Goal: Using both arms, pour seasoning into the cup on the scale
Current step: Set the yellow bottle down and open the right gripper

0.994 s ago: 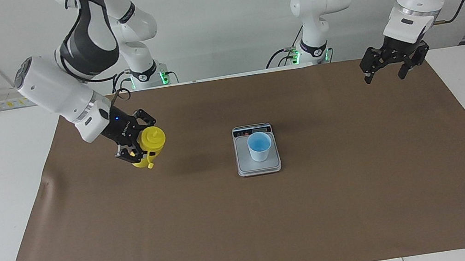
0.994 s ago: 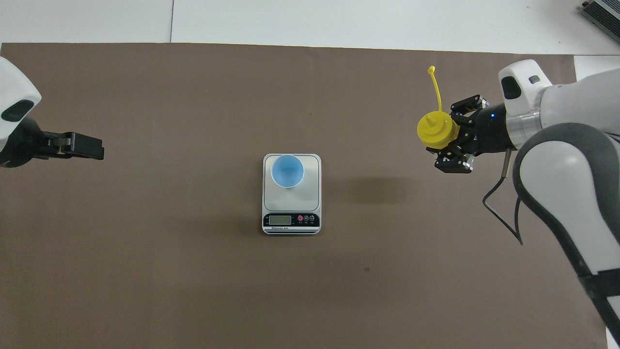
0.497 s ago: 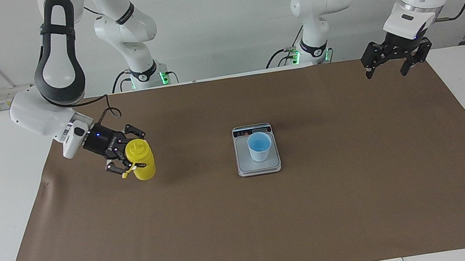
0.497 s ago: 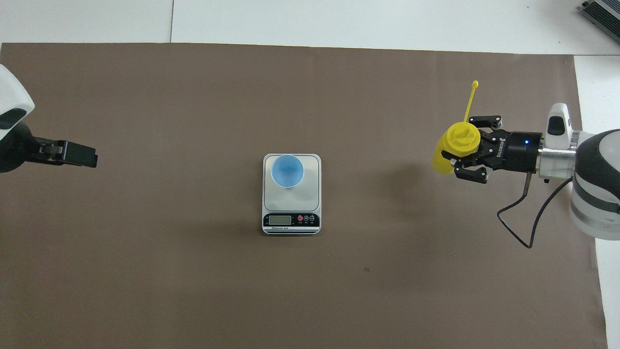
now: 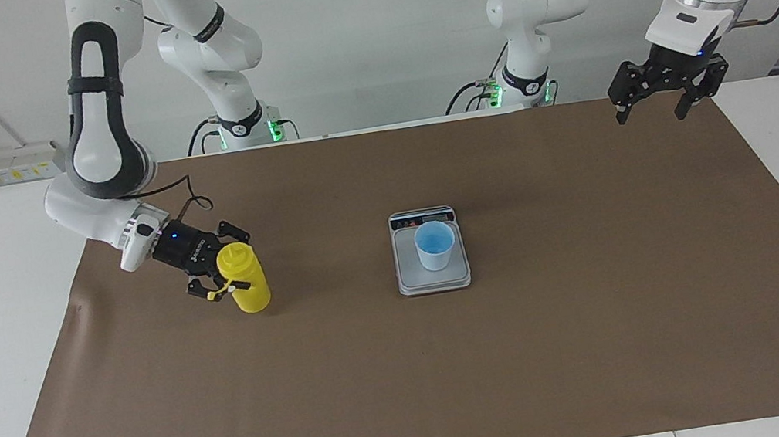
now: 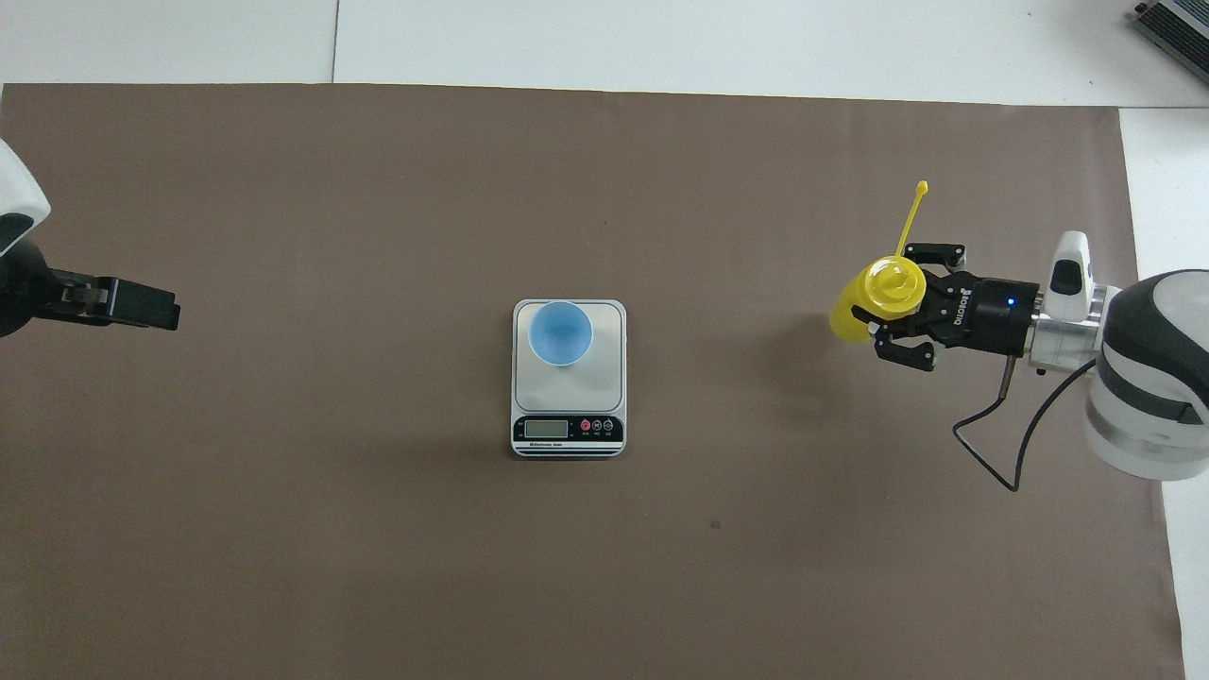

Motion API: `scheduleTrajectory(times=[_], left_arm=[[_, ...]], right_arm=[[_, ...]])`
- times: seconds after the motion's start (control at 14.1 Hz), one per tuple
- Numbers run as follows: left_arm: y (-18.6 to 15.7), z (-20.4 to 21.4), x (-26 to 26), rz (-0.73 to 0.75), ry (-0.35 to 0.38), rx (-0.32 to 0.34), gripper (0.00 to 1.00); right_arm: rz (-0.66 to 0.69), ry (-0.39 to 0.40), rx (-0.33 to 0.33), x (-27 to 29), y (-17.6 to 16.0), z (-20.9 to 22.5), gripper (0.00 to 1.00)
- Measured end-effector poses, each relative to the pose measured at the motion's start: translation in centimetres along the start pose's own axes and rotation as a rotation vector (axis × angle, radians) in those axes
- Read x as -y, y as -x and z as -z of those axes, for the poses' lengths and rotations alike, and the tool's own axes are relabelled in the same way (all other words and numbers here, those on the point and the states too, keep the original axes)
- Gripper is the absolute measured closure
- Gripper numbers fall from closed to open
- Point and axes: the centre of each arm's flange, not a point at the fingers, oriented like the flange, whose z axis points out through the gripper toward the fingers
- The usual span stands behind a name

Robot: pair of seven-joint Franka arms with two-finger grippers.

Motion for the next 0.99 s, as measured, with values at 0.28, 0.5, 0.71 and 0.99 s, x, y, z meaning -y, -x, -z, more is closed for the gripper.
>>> scheduleTrajectory(times=[0.28,0.5,0.71,0.99], left_arm=[[0.0,0.0,0.0,0.0,0.0,0.0,0.0],[0.0,0.0,0.0,0.0,0.0,0.001,0.0],[0.0,0.0,0.0,0.0,0.0,0.001,0.0],[0.0,0.0,0.0,0.0,0.0,0.001,0.0]], right_arm=[[-0.02,0.001,-0.02,-0.1,3.5,-0.1,0.53],[-0.032,0.002,-0.041,0.0,4.8,0.1,0.52],[-0.057,0.014,-0.076,0.6,5.5,-0.3,0.27],[-0.06,0.018,-0.081,0.6,5.8,0.0,0.0]])
